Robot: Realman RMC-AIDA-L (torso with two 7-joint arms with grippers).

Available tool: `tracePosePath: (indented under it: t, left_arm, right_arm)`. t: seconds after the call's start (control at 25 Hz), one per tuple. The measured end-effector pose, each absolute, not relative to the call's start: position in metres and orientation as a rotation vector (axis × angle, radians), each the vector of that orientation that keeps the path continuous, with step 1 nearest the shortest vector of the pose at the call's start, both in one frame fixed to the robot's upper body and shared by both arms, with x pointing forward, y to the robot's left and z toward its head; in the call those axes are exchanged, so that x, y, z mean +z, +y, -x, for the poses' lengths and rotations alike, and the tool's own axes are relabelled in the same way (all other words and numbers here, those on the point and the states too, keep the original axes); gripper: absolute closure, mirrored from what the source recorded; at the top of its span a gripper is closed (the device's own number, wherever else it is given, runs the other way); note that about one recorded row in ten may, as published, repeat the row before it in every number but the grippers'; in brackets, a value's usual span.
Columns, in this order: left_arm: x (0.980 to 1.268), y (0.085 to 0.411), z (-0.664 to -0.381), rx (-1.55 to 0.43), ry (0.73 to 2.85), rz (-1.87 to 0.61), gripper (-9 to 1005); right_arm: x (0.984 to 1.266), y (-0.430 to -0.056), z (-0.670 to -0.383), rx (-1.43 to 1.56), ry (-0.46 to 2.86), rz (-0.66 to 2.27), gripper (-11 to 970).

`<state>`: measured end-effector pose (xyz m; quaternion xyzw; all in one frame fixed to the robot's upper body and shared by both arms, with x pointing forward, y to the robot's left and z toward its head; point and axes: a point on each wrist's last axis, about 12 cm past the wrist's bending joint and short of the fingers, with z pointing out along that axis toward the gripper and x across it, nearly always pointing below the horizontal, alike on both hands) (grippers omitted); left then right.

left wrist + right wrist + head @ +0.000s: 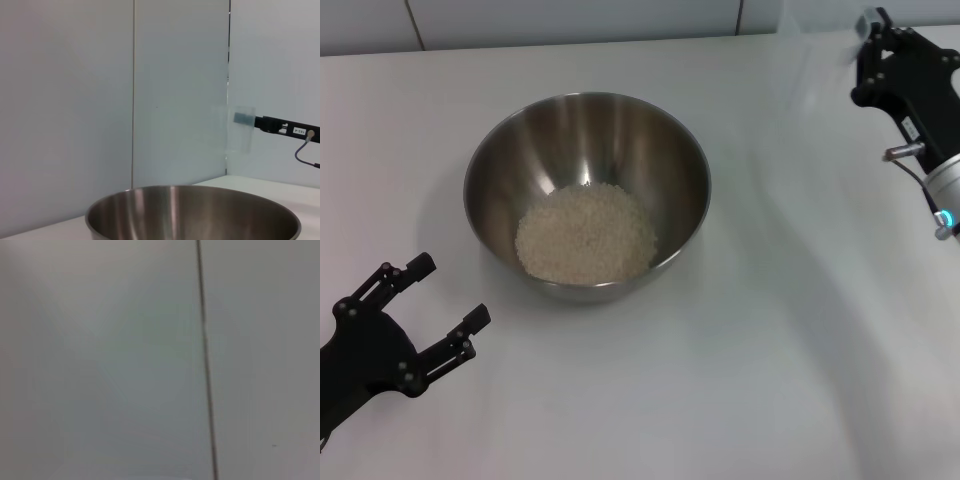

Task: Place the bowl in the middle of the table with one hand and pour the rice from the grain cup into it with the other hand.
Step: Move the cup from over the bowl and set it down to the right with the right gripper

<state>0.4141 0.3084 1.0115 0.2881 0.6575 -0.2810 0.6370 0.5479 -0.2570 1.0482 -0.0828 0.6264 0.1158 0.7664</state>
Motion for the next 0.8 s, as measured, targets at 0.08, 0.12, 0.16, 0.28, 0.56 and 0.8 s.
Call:
tracePosePath:
  t: [0.08, 0.12, 0.16, 0.28, 0.56, 0.8]
  left_arm:
    - [1.011, 0.308, -0.414, -0.642, 1.502, -0.659, 148]
    - [1.011, 0.308, -0.414, -0.643, 1.502, -0.659, 148]
    - [1.011, 0.308, -0.414, -0.643, 1.502, -0.659, 148]
    - [1.011, 0.308, -0.414, -0.643, 1.502, -0.66, 148]
    - [1.011, 0.309, -0.414, -0.642, 1.502, -0.661, 148]
    - [1.011, 0.309, -0.414, -0.643, 1.502, -0.66, 148]
  right_arm:
    - [1.047, -0.262, -0.548, 0.231, 1.369, 0.172, 925]
    - [1.047, -0.263, -0.548, 0.226, 1.371, 0.171, 925]
    - [1.047, -0.264, -0.548, 0.224, 1.372, 0.171, 925]
    - [1.047, -0.264, -0.549, 0.222, 1.372, 0.173, 925]
    - [1.044, -0.262, -0.549, 0.187, 1.394, 0.213, 925]
    - [1.031, -0.261, -0.553, 0.168, 1.511, 0.221, 925]
